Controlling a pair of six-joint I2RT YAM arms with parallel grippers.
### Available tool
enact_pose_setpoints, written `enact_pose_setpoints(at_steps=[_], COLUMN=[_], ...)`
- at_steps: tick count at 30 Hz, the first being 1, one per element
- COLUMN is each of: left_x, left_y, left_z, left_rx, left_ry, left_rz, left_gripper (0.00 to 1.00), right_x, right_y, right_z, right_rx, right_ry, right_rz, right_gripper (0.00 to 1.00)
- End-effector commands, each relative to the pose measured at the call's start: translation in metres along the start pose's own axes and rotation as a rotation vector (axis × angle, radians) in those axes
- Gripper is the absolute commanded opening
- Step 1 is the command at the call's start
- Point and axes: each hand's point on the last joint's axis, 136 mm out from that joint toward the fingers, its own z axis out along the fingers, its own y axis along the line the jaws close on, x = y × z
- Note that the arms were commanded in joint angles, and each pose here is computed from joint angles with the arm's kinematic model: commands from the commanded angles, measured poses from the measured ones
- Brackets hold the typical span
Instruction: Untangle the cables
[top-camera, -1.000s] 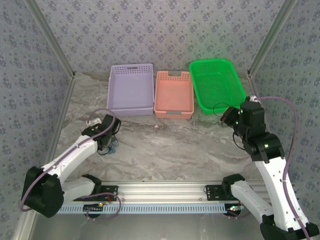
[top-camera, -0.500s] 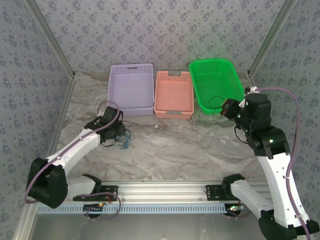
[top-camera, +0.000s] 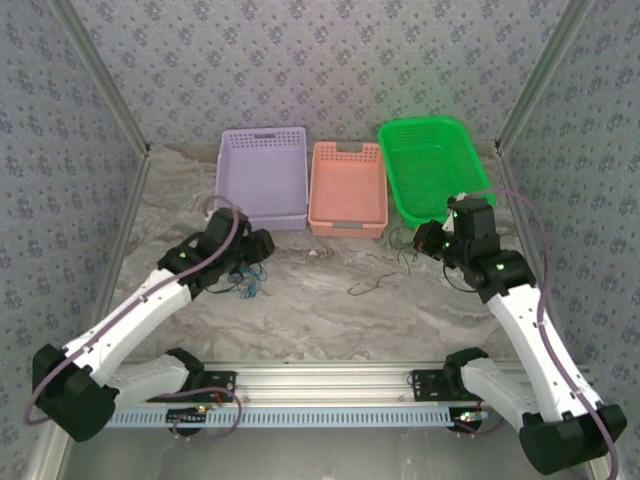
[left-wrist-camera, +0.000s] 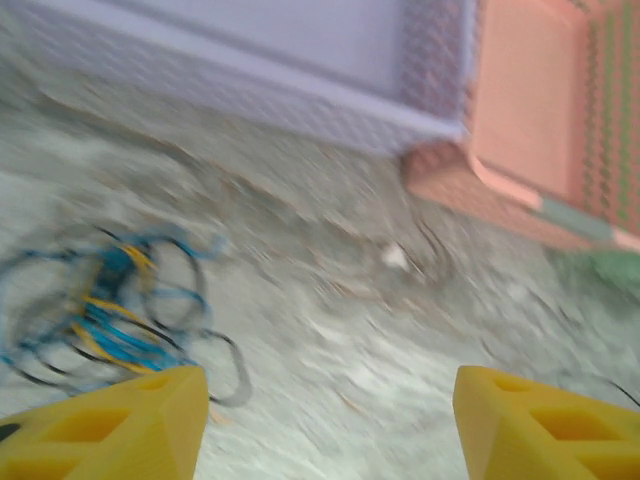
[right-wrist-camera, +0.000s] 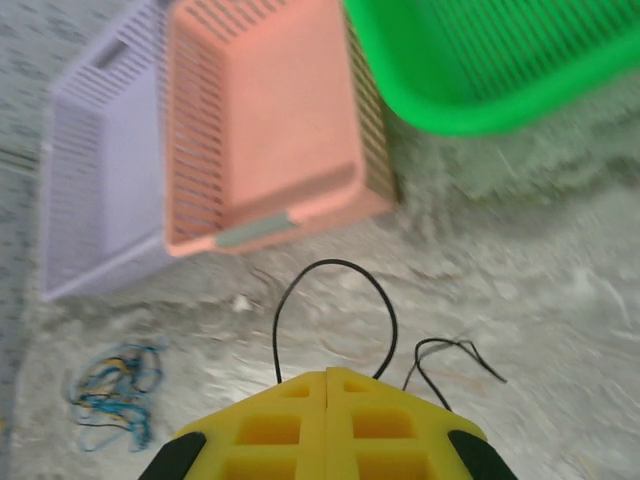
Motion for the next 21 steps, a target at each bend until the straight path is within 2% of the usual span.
enact_pose_setpoints(at_steps=[1,4,11,16,21], left_x=[0.033,0.064,0.128,0.164,0.176], left_y=[-0.03,-0.055,-0.108,-0.124,-0.124], left_z=[0.01,0.027,0.084,0.11,0.129], left_rx=[0.069,0.096,0.017,-0.065,-0.13], left_ry=[0.086,0.123,0.238,0.28,0.278], left_rz=[-0.011,0.01,0.063,0.068,0.052], left_gripper=[0.62,0.57,0.52,0.51,0.47], right_x=[0.006,0.016,0.031,0.033,0.034], right_y=[-0.022,-0.039,-0.058,-0.06,-0.059], right_z=[0.007,0.011,0.012,0.009,0.007], right_rx=[0.062,0.114,0.157,0.156,0.14], right_ry=[-0.001,0.013,0.022,0.016,0.012], right_rz=[0.002,0.009,0.016,0.011,0.013], right_gripper=[0.0,0.0,0.0,0.0,0.0])
